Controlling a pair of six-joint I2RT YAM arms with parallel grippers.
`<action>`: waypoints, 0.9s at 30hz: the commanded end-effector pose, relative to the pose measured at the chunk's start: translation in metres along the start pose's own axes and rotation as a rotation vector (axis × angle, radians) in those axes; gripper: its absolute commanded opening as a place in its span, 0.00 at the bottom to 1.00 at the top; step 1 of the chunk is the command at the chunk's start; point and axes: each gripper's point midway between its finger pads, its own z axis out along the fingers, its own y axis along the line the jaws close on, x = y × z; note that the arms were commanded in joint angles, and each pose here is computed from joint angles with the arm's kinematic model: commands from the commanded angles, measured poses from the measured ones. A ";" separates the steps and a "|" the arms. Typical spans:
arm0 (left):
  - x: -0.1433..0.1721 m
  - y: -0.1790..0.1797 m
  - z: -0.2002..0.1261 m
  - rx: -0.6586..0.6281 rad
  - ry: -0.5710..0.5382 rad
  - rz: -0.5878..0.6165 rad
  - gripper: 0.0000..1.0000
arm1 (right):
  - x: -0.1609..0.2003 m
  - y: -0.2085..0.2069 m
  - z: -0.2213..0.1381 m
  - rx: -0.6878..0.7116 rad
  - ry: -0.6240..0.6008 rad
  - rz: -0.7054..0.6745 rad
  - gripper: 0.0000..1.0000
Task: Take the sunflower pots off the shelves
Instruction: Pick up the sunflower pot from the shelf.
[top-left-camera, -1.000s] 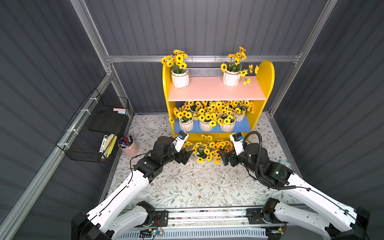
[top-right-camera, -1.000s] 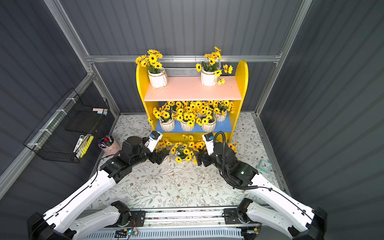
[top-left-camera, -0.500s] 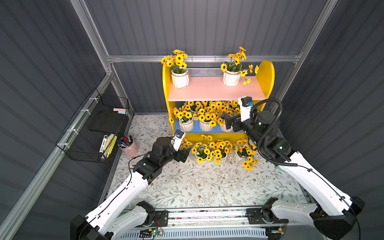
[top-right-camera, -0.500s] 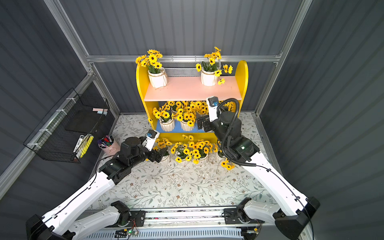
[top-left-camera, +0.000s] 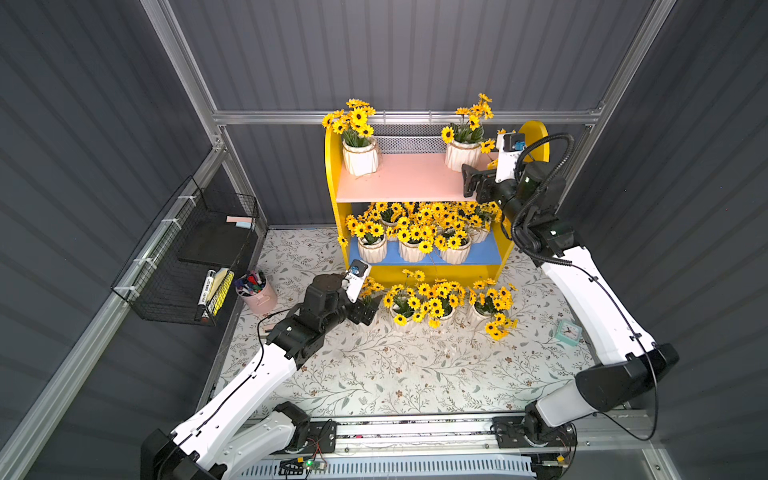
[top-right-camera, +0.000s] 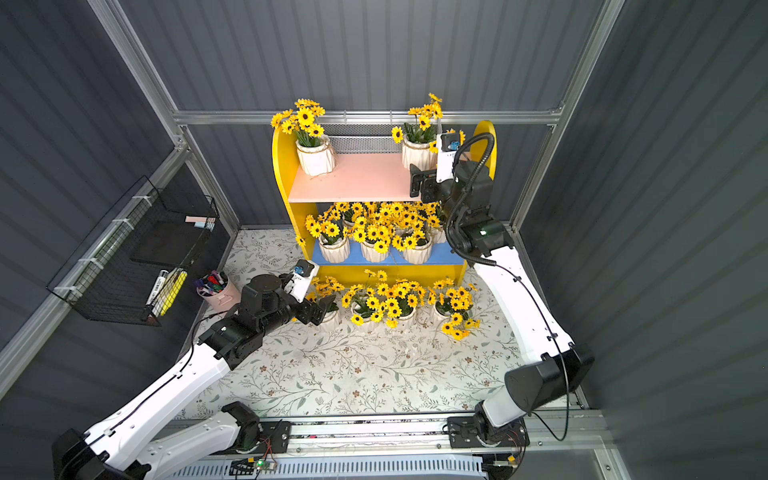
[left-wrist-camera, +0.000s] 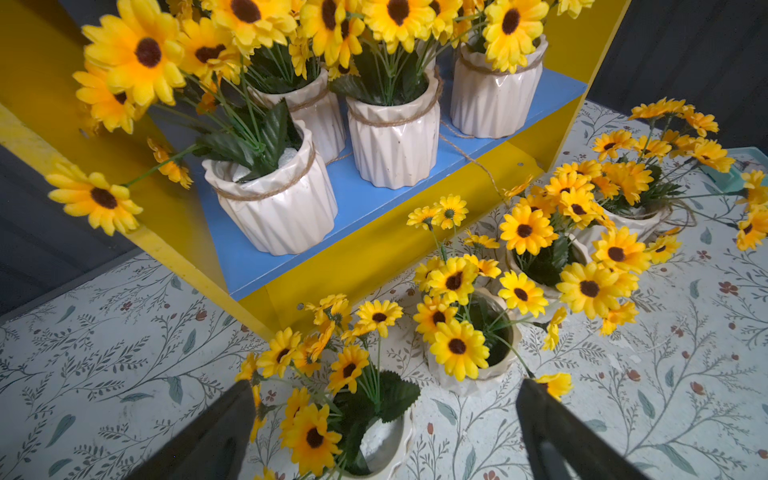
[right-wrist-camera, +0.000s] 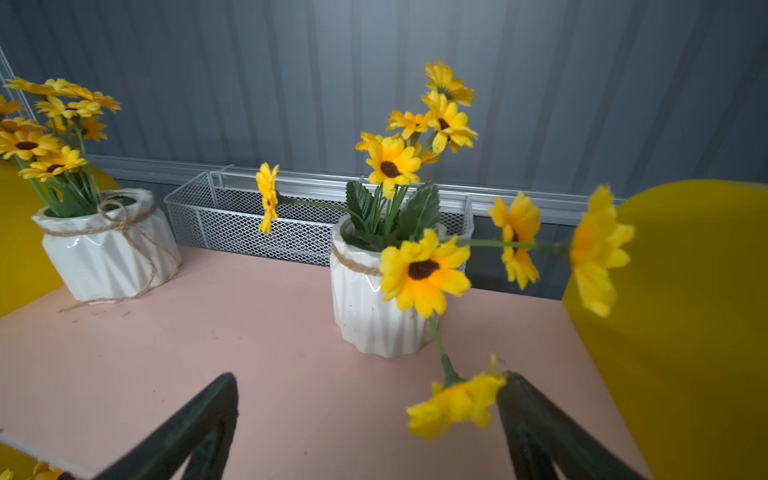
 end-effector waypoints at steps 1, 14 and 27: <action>-0.003 -0.001 -0.003 0.002 -0.026 -0.003 0.99 | -0.010 -0.004 0.016 -0.023 -0.016 0.039 0.99; -0.002 0.000 -0.002 -0.006 -0.025 0.004 0.99 | -0.010 -0.008 0.057 -0.016 -0.039 -0.005 0.99; 0.000 0.000 0.000 -0.008 -0.023 0.011 0.99 | -0.006 -0.009 0.083 -0.018 -0.044 -0.077 0.99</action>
